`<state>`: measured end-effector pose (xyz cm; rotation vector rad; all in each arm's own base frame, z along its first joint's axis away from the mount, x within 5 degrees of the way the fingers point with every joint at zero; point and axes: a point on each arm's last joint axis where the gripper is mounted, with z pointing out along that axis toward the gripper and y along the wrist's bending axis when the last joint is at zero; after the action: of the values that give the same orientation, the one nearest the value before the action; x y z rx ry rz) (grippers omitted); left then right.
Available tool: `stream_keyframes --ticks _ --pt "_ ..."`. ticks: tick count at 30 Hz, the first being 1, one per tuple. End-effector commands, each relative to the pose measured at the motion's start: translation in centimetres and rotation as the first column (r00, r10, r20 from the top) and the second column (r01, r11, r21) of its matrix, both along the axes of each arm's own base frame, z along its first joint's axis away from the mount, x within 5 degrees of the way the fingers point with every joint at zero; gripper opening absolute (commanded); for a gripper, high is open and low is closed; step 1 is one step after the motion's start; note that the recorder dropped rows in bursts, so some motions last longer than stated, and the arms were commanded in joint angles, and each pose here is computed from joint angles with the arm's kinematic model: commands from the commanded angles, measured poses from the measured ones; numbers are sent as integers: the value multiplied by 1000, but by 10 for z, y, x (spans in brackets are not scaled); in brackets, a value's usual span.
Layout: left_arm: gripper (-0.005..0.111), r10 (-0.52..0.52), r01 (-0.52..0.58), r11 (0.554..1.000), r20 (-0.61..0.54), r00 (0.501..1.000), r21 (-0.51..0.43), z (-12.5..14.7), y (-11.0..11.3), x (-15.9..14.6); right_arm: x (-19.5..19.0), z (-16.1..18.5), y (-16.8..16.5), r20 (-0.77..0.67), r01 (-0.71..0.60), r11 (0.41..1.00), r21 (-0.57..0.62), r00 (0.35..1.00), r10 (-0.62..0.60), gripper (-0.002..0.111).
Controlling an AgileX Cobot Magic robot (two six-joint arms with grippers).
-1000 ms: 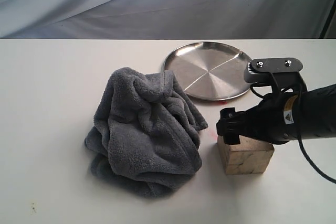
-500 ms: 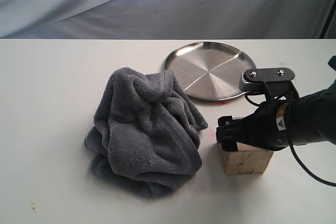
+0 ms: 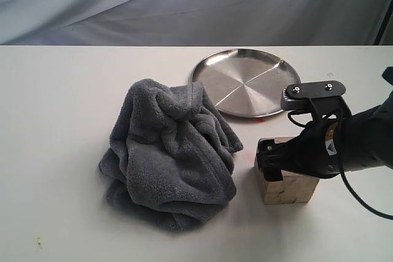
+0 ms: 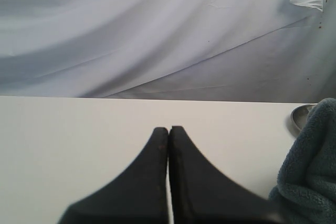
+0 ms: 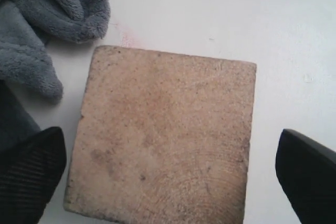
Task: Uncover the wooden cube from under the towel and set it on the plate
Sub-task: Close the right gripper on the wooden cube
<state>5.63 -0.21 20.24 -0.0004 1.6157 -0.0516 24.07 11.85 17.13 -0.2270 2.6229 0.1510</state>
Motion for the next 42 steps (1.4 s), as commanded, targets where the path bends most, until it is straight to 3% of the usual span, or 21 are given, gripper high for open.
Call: stream_keyframes --ticks 1,8,16,20,42 --pt "1 -1 1 1000 -1 1000 0 -1 0 0 -4 -1 8 3 -58 998 -20 998 58 97" --pt "1 -1 1 1000 -1 1000 0 -1 0 0 -3 -16 10 -55 -57 997 -44 997 55 96" --pt "1 -1 1 1000 -1 1000 -2 -1 0 0 -2 -17 14 -47 -61 998 -25 997 60 79" --pt "1 -1 1 1000 -1 1000 0 -1 0 0 -2 -16 16 -40 -51 999 -4 998 50 64" --pt "1 -1 1 1000 -1 1000 2 -1 0 0 2 13 22 133 -74 989 129 990 57 64"
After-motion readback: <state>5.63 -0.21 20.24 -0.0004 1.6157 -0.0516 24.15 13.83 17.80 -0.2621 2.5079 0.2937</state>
